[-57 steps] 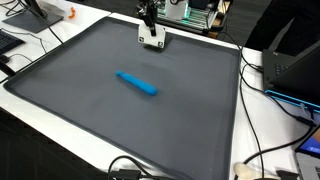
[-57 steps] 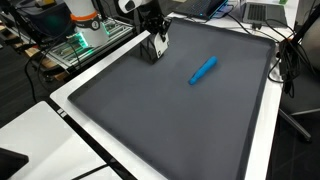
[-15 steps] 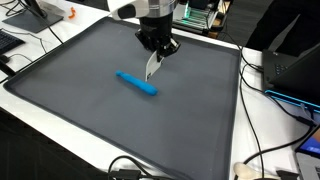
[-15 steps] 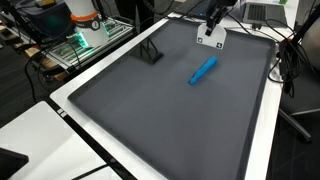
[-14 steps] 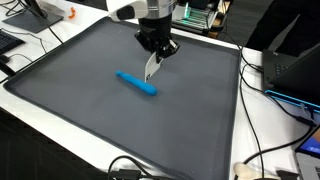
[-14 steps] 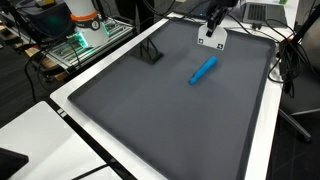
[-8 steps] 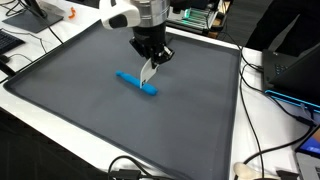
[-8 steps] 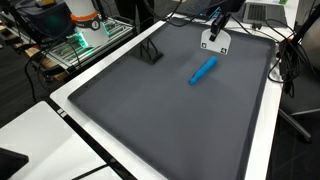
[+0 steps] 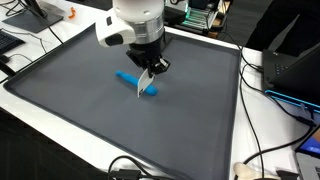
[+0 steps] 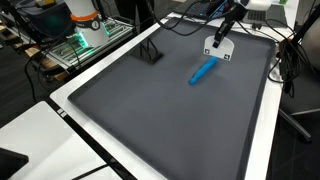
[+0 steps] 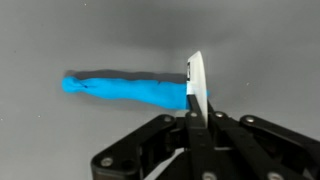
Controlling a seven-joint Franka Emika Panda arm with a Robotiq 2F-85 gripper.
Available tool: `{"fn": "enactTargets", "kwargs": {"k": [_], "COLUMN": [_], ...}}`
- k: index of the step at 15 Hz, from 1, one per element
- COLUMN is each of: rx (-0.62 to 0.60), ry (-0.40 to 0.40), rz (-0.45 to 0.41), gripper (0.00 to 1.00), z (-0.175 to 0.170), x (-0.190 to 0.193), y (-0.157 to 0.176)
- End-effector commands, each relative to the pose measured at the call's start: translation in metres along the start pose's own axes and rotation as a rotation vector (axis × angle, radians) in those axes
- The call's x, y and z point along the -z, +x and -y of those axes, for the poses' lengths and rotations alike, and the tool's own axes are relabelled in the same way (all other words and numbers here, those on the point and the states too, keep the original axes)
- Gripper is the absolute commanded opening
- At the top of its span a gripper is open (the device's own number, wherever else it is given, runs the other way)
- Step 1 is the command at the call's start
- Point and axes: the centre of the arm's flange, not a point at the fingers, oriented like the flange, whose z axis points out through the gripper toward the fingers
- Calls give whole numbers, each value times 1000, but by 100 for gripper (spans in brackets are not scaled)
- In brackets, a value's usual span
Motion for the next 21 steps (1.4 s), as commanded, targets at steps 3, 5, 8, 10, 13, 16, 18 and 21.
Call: {"fn": "enactTargets", "kwargs": {"k": [3, 5, 8, 10, 13, 16, 18, 21], "rx": [20, 20, 20, 18, 14, 17, 19, 23], "ry": [-28, -32, -34, -36, -41, -49, -53, -61], "rz": [-4, -3, -1, 2, 15, 35, 45, 64], "gripper": [1, 1, 1, 1, 1, 1, 1, 1], "z": [1, 1, 0, 0, 0, 1, 1, 3], "x": [-9, -11, -17, -20, -26, -31, -33, -36], "y": [18, 20, 23, 24, 25, 26, 27, 30]}}
